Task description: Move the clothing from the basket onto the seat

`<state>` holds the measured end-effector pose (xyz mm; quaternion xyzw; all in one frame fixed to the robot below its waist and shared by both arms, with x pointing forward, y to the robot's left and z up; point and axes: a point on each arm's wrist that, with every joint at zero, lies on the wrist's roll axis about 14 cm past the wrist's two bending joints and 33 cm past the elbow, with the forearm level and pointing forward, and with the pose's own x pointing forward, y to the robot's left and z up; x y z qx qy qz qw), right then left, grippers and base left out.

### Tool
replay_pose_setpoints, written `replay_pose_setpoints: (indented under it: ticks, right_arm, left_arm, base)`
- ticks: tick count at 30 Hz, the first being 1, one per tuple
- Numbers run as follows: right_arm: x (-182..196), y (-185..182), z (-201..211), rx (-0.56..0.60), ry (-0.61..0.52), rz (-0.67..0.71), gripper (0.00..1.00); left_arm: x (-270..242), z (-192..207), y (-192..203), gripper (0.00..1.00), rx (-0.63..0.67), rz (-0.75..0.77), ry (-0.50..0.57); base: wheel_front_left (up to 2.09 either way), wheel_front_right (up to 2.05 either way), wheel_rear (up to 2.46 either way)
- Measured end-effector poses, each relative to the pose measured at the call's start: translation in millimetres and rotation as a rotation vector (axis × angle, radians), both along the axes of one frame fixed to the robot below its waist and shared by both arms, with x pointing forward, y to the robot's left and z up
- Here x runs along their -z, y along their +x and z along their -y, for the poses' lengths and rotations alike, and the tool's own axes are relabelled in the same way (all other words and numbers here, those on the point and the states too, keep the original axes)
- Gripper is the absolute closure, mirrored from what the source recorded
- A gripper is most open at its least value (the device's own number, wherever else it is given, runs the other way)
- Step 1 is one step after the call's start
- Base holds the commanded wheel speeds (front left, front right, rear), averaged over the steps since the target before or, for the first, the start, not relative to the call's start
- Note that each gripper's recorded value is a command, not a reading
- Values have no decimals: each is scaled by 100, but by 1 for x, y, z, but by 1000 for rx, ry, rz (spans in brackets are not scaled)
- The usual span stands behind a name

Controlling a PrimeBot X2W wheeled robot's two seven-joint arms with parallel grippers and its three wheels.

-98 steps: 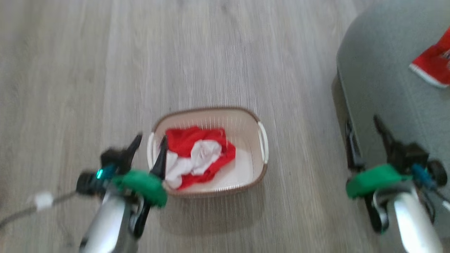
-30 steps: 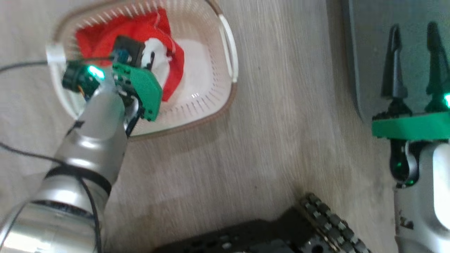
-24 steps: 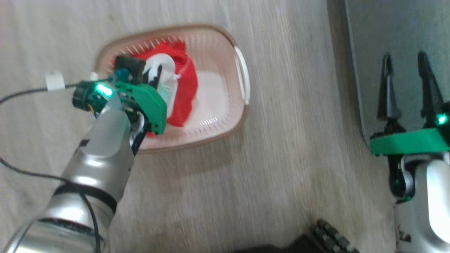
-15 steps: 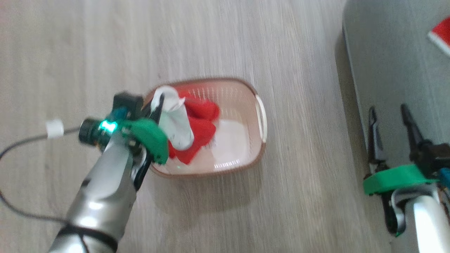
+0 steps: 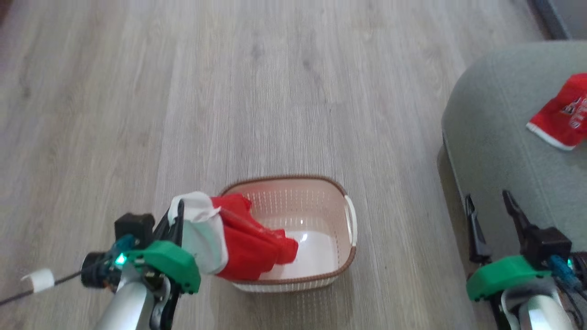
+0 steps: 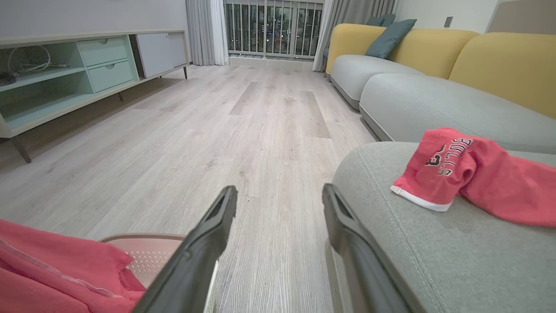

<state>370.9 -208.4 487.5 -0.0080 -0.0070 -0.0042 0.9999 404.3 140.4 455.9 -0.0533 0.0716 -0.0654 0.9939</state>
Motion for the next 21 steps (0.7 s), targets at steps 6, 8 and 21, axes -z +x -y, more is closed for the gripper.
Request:
replay_pose_setpoints:
  ticks: [6, 8, 21]
  right_arm:
    - [-4, -10, 4, 2, -13, 10, 0]
    - [-1, -11, 3, -3, -14, -1, 0]
    - [4, -16, 3, -13, -23, -18, 0]
  left_arm:
    - [-18, -10, -14, 100, -26, 35, 2]
    - [-23, -12, -14, 100, -29, 42, 4]
    - [-35, -10, -18, 100, -26, 51, 8]
  base:
    - [0, 0, 0]
    - [0, 0, 0]
    - [0, 0, 0]
